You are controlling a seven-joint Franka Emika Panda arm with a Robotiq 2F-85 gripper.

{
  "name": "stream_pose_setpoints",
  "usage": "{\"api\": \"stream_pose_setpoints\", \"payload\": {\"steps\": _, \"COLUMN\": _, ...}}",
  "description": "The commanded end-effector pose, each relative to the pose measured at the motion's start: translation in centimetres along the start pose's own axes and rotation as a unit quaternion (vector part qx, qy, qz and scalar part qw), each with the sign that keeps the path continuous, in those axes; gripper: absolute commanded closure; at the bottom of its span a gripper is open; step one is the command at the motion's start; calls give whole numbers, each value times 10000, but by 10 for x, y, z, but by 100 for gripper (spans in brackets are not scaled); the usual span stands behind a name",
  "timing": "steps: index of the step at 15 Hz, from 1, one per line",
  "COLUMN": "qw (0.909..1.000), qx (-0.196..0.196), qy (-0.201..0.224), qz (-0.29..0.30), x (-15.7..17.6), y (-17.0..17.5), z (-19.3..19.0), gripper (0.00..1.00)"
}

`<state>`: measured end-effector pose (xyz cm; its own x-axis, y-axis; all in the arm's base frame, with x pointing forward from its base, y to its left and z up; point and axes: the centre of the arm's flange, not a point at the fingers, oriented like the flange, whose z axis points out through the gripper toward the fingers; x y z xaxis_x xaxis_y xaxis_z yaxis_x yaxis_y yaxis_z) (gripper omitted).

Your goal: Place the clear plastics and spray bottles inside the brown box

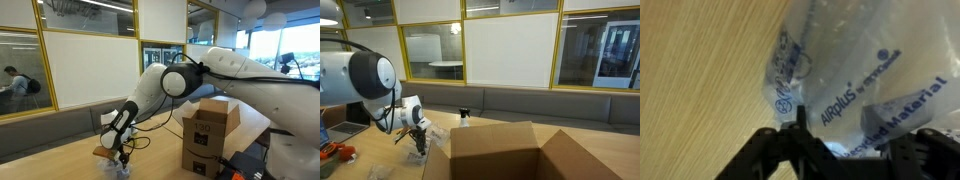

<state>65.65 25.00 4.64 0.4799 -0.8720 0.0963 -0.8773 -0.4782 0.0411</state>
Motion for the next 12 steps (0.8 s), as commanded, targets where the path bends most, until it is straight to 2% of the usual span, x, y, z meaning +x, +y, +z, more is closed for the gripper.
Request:
{"api": "stream_pose_setpoints", "payload": {"steps": 1, "qw": 10000, "qx": 11, "qy": -90, "qz": 26, "x": 2, "y": -11, "z": 4, "gripper": 73}}
{"api": "stream_pose_setpoints", "payload": {"steps": 3, "qw": 10000, "qx": 19, "qy": -52, "qz": 55, "x": 7, "y": -6, "z": -1, "gripper": 86}}
{"api": "stream_pose_setpoints", "payload": {"steps": 4, "qw": 10000, "qx": 33, "qy": -24, "qz": 78, "x": 11, "y": -1, "z": -5, "gripper": 89}}
{"api": "stream_pose_setpoints", "payload": {"steps": 7, "qw": 9997, "qx": 112, "qy": 84, "qz": 186, "x": 29, "y": 13, "z": -24, "gripper": 88}}
{"api": "stream_pose_setpoints", "payload": {"steps": 12, "qw": 9977, "qx": 271, "qy": 377, "qz": 485, "x": 77, "y": 50, "z": -73, "gripper": 89}}
